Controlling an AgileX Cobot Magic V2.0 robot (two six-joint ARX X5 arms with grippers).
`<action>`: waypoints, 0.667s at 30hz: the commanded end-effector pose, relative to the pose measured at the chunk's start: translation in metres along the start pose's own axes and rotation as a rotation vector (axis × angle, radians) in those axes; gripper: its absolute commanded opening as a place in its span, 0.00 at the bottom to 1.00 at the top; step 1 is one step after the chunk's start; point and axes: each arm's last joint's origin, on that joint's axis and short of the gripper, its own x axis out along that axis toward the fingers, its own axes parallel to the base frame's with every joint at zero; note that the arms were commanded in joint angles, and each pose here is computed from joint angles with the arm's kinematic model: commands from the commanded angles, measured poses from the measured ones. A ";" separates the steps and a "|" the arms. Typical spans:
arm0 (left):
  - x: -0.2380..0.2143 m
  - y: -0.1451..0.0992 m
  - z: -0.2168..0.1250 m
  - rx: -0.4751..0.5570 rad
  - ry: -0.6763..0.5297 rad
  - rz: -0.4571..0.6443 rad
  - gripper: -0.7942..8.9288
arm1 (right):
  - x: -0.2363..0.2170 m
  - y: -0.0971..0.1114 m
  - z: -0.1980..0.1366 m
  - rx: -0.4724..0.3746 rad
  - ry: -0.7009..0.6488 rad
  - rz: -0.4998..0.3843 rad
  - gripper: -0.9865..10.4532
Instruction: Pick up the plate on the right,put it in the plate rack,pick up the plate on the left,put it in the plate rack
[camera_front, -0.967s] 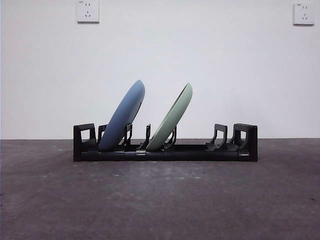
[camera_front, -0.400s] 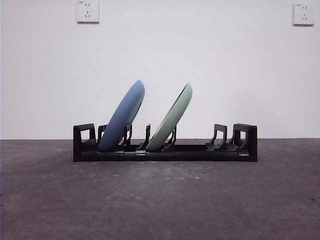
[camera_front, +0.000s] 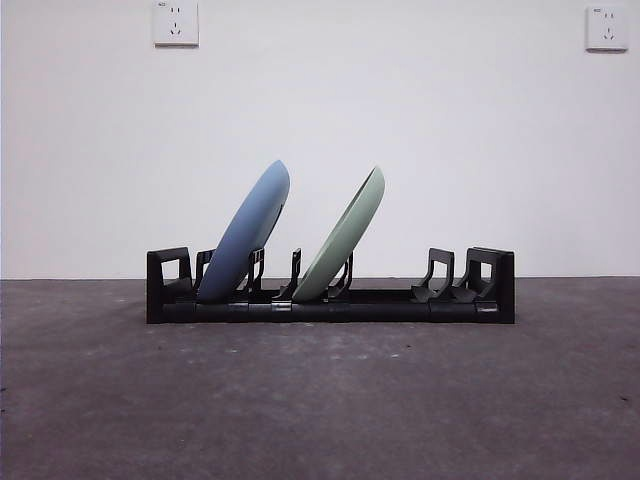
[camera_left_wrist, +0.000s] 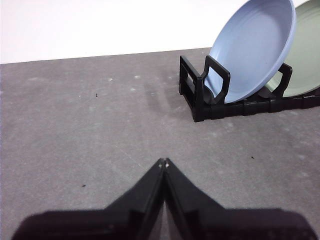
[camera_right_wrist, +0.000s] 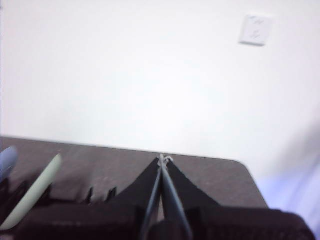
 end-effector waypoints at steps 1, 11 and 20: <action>0.001 0.000 -0.003 -0.007 0.003 0.002 0.08 | 0.002 0.005 -0.034 0.013 0.002 -0.024 0.09; 0.001 0.000 -0.003 -0.007 0.003 0.002 0.08 | 0.029 0.027 -0.163 0.129 -0.015 -0.036 0.09; 0.001 0.000 -0.003 -0.007 0.005 0.002 0.08 | 0.053 0.042 -0.245 0.205 0.061 -0.031 0.09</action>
